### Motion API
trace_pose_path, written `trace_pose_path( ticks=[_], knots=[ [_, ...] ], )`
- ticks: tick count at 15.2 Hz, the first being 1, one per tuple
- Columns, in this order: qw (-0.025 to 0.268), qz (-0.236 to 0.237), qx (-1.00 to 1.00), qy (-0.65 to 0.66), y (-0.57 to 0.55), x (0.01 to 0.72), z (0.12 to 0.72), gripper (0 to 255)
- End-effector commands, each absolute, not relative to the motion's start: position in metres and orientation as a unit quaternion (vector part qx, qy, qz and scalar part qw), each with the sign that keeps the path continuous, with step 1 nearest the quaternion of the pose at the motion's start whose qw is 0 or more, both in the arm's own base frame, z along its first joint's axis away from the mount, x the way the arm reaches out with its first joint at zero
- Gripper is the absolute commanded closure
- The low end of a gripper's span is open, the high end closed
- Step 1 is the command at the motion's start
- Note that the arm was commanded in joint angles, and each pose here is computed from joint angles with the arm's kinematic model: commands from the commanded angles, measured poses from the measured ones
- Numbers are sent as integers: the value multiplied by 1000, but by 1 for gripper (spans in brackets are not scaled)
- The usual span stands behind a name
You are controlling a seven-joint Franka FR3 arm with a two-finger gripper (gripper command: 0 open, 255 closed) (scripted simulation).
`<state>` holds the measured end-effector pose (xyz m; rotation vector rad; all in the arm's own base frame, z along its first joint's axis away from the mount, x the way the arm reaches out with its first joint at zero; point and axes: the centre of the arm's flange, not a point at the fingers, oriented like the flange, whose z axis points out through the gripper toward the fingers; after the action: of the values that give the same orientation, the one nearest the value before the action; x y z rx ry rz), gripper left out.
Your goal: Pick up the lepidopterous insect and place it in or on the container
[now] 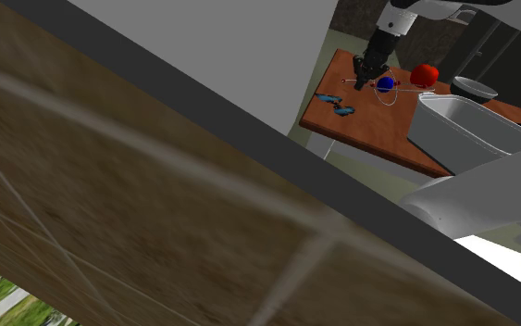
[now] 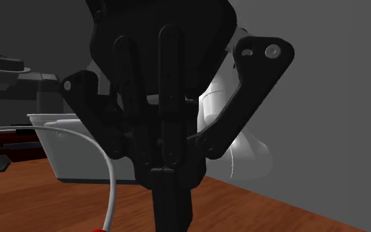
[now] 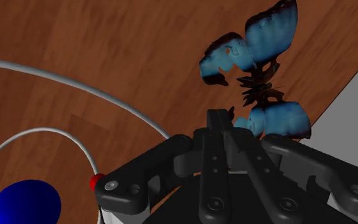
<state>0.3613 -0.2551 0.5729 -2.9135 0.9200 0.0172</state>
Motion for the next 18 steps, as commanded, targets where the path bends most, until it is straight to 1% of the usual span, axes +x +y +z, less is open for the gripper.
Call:
trace_pose_path(
  ticks=[1, 6, 13, 18],
  knots=[
    [43, 6, -953, 301, -255, 361, 573, 0],
    [10, 4, -985, 174, -196, 391, 545, 0],
    [10, 4, -985, 174, -195, 391, 508, 0],
    [10, 4, -985, 174, -195, 391, 505, 0]
  ],
)
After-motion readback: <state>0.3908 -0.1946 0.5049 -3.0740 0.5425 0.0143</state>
